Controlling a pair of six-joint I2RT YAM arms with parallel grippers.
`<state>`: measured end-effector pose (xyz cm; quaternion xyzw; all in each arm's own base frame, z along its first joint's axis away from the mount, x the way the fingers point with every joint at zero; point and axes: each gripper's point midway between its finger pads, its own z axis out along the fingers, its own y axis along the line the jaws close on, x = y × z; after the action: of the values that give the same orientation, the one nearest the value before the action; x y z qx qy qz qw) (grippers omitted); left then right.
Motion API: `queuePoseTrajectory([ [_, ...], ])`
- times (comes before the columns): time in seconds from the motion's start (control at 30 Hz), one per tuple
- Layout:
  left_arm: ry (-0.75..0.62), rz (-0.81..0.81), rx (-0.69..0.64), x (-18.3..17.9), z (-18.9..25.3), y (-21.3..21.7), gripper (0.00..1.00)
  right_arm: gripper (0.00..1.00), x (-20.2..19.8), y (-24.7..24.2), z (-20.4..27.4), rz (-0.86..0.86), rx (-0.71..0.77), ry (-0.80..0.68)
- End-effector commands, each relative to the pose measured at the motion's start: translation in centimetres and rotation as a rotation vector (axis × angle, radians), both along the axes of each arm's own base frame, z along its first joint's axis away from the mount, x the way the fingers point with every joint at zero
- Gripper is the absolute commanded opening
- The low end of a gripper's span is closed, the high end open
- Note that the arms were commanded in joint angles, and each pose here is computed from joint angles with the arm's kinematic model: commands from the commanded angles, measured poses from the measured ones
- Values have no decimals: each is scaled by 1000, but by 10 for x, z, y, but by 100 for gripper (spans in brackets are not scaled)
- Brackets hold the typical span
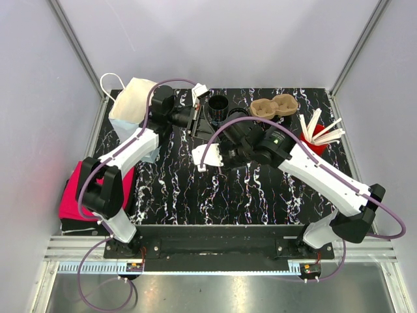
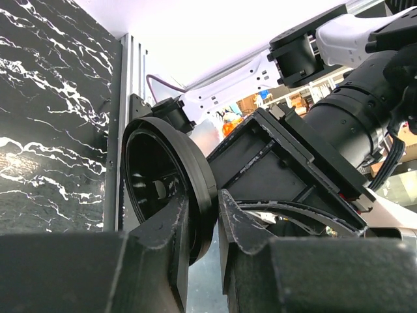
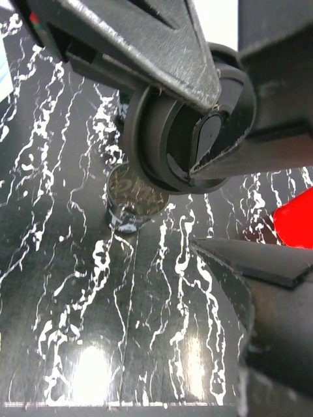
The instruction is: Pack the takeout coffee
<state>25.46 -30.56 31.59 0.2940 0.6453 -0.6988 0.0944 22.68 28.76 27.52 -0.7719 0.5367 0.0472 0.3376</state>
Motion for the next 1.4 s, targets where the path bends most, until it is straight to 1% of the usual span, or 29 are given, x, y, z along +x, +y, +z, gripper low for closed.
queuePoseTrajectory([
  [0.0, -101, -66, -45, -20, 27, 8, 4, 45, 20, 5, 13, -48, 18, -106],
  [0.13, -109, -74, -48, -24, 29, 10, 4, 43, 29, 2, 16, -84, 22, -150],
  [0.4, -120, -83, -52, -27, 32, 11, 4, 43, 29, 4, 12, -88, 30, -148],
  [0.5, -120, -81, -52, -26, 32, 11, 4, 40, 33, 6, 11, -104, 36, -173],
  [0.57, -118, -81, -51, -25, 31, 11, 4, 36, 38, 5, 10, -126, 32, -196],
  [0.87, -124, -86, -53, -25, 34, 13, 3, 25, 40, 6, 13, -152, 73, -216],
  [0.9, -126, -86, -53, -24, 35, 13, 2, 22, 41, 5, 14, -157, 81, -217],
  [0.97, -127, -80, -53, -22, 35, 15, 2, 19, 40, 4, 16, -160, 91, -223],
  [1.0, -127, -72, -53, -20, 35, 16, 2, 13, 40, 5, 16, -160, 94, -223],
  [1.1, -123, -63, -51, -15, 34, 18, 2, 6, 38, 4, 17, -159, 100, -224],
  [1.17, -122, -60, -50, -12, 33, 19, 2, 5, 37, 4, 17, -161, 106, -226],
  [1.2, -121, -54, -49, -9, 32, 20, 3, 1, 37, 4, 19, -162, 110, -228],
  [1.23, -112, -49, -45, -6, 29, 21, 3, 0, 37, 4, 19, -162, 113, -229],
  [1.33, -104, -38, -41, 0, 25, 23, 6, 0, 36, 4, 20, -162, 121, -231],
  [1.37, -98, -37, -39, 1, 23, 23, 10, 0, 36, 3, 22, -163, 124, -234],
])
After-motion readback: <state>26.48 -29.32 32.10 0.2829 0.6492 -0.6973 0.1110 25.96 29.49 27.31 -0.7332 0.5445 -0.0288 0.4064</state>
